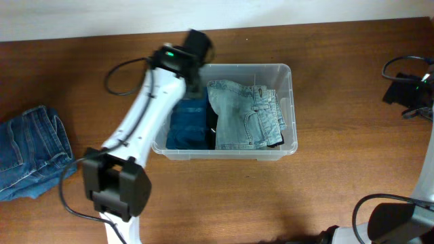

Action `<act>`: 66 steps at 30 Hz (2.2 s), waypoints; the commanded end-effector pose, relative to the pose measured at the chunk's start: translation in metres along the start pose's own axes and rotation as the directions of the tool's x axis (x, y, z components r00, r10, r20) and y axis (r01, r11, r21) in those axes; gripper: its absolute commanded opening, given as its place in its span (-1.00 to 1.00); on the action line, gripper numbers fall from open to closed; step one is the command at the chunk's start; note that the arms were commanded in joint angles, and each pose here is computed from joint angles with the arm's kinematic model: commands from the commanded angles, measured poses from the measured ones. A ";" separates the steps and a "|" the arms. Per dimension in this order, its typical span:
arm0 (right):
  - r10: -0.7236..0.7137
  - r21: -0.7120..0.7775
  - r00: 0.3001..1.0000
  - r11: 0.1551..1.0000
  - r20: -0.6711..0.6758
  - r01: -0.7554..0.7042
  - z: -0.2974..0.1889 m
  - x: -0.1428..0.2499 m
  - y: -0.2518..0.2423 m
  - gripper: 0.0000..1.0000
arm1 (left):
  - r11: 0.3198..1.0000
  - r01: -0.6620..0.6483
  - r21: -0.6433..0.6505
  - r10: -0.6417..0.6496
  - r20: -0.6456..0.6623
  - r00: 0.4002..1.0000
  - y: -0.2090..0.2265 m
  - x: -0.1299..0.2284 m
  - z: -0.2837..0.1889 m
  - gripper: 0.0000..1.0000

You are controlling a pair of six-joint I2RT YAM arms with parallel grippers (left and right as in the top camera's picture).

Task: Pack container
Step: 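Withdraw the left gripper to the dark-wash jeans on the left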

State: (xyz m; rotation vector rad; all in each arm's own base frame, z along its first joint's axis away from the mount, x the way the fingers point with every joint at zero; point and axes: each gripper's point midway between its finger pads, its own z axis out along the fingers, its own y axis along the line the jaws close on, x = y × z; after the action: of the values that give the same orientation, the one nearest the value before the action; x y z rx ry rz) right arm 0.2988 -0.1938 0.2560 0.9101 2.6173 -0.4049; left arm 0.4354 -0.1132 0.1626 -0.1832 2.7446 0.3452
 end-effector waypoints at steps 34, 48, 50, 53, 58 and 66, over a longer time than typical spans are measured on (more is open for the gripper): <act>0.007 0.012 1.000 1.000 0.006 -0.007 -0.001 -0.002 -0.003 0.97 | 0.759 0.595 -0.265 -0.621 -0.018 0.784 0.336 0.007 0.047 0.99; 0.007 0.012 1.000 1.000 0.006 -0.007 -0.001 -0.002 -0.003 0.97 | 0.821 0.542 -0.180 -0.552 -0.011 0.834 0.376 0.005 0.056 0.89; 0.007 0.012 1.000 1.000 0.006 -0.007 -0.001 -0.002 -0.003 0.97 | 0.844 0.518 -0.140 -0.525 -0.017 0.851 0.377 0.003 0.058 0.83; 0.007 0.012 1.000 1.000 0.006 -0.007 -0.001 -0.002 -0.003 0.97 | 0.854 0.511 -0.093 -0.516 -0.035 0.856 0.383 0.008 0.063 0.66; 0.007 0.012 1.000 1.000 0.006 -0.007 -0.001 -0.002 -0.003 0.98 | 0.819 0.549 -0.167 -0.566 -0.077 0.821 0.417 0.035 0.080 0.67; 0.007 0.012 1.000 1.000 0.006 -0.007 -0.001 -0.002 -0.003 0.97 | 0.845 0.522 -0.119 -0.536 -0.195 0.822 0.447 0.077 0.125 0.69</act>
State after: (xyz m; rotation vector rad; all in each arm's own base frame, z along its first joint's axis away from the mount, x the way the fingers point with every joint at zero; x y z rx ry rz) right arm 0.2988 -0.1938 0.2560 0.9091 2.6177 -0.4051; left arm 0.3333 0.3380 0.1492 -1.1005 2.6528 0.3441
